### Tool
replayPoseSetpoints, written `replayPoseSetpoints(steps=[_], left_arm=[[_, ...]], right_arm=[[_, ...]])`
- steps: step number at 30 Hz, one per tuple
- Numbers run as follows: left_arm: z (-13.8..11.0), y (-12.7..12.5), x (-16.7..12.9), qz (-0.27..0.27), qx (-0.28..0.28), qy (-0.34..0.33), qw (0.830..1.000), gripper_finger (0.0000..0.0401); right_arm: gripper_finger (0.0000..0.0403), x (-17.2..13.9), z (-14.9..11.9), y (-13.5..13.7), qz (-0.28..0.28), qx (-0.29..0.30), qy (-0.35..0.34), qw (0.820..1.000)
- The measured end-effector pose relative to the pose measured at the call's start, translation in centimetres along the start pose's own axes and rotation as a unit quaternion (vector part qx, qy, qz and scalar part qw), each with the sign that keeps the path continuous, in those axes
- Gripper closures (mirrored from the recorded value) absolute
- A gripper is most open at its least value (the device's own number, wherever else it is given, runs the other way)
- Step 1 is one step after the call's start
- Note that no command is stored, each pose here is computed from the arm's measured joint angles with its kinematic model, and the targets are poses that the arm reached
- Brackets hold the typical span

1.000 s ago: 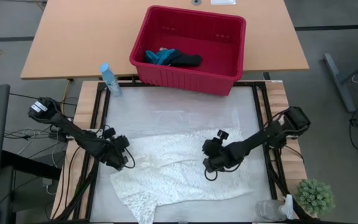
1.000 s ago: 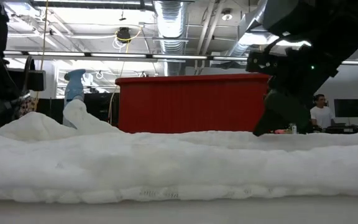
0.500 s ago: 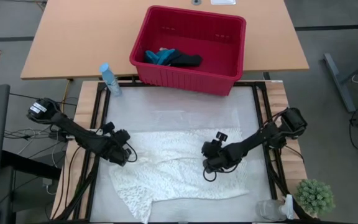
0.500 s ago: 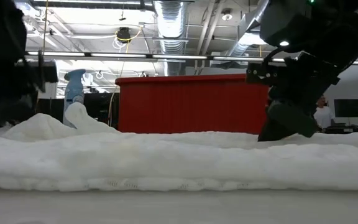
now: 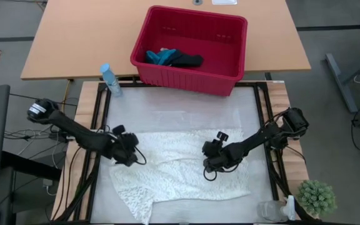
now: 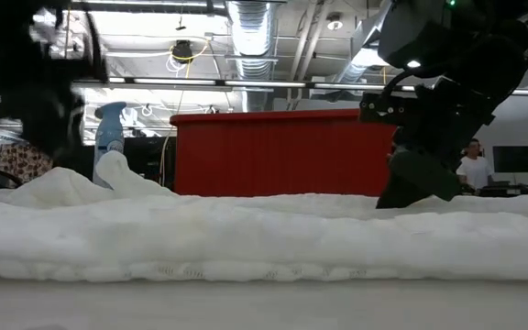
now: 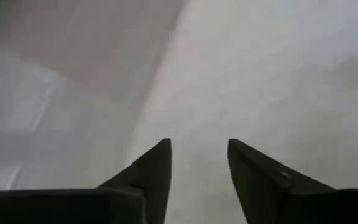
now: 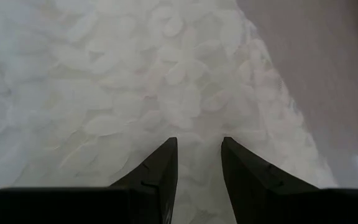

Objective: Fold Laundry from Bin
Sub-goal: Fold the white shirt

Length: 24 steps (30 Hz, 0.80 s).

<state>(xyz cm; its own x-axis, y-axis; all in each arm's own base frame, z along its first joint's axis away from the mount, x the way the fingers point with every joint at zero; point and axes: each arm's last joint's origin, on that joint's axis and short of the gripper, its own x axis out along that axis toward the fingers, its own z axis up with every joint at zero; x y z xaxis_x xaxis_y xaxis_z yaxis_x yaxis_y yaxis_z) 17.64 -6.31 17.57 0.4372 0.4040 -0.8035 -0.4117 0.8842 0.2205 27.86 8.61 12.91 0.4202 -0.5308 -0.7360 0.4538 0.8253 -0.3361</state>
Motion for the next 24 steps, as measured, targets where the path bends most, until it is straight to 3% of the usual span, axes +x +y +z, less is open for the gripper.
replayPoseSetpoints(steps=[5, 10, 24], left_arm=[[3.5, -1.7, -3.8, -0.082, 0.029, -0.089, 0.992, 0.0217], [2.8, -3.8, -4.3, -0.129, 0.086, -0.112, 0.982, 0.0205], [-0.7, -7.8, 0.2, -0.068, 0.149, -0.005, 0.986, 0.0207]], right_arm=[[0.0255, 0.0, 0.0, 0.0, 0.0, 0.0, 0.0, 1.0], [0.0255, -0.1, -0.1, 0.1, 0.001, -0.002, -0.001, 1.0], [0.0255, -0.3, -0.2, 0.3, 0.006, -0.004, -0.005, 1.0]])
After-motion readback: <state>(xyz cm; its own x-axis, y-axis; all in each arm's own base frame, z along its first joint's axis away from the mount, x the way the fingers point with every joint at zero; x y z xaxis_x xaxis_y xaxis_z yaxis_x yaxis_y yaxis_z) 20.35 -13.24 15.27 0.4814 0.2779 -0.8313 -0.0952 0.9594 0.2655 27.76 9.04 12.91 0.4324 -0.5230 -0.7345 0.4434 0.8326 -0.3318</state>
